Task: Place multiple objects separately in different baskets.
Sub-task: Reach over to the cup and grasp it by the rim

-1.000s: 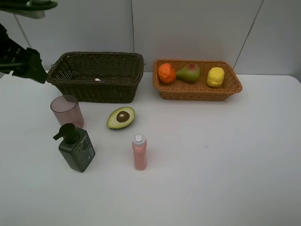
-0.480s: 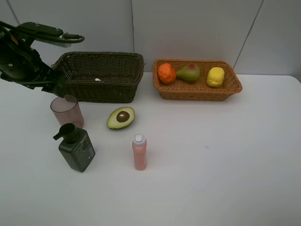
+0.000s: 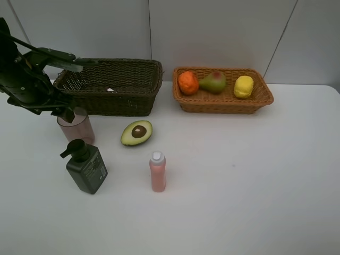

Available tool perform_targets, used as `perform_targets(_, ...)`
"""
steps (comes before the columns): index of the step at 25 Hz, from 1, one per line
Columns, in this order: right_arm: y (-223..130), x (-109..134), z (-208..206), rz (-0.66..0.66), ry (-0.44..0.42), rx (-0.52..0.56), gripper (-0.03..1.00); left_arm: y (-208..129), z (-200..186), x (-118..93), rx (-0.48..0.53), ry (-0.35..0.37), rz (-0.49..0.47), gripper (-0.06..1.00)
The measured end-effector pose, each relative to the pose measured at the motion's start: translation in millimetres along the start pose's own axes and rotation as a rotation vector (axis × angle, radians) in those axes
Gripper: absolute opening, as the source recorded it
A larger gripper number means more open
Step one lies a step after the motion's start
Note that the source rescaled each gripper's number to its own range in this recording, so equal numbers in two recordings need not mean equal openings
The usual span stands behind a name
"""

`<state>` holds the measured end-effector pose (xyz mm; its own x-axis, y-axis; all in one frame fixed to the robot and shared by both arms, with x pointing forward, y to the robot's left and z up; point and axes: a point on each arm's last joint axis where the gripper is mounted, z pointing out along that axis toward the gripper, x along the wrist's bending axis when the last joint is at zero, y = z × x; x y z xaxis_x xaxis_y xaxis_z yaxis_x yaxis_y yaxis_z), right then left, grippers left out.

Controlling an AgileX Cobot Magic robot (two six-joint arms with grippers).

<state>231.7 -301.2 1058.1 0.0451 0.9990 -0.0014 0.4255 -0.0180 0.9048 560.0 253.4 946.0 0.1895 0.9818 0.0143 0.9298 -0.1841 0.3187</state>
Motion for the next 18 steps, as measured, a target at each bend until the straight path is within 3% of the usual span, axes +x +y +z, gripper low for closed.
perform_targets(14, 0.0, 0.0, 0.0, 0.0, 0.0, 0.0, 1.0, -1.4, 39.8, 1.1, 0.032, -0.007, -0.018, 0.99)
perform_targets(16, 0.0, 0.0, 0.0, 0.0, 0.0, 0.0, 1.0, -1.3, 41.2, 0.6, 0.031, -0.012, -0.028, 0.93)
perform_targets(18, 0.0, 0.0, 0.0, 0.0, 0.0, 0.0, 1.0, -1.1, 41.9, 0.4, 0.028, -0.014, -0.035, 0.77)
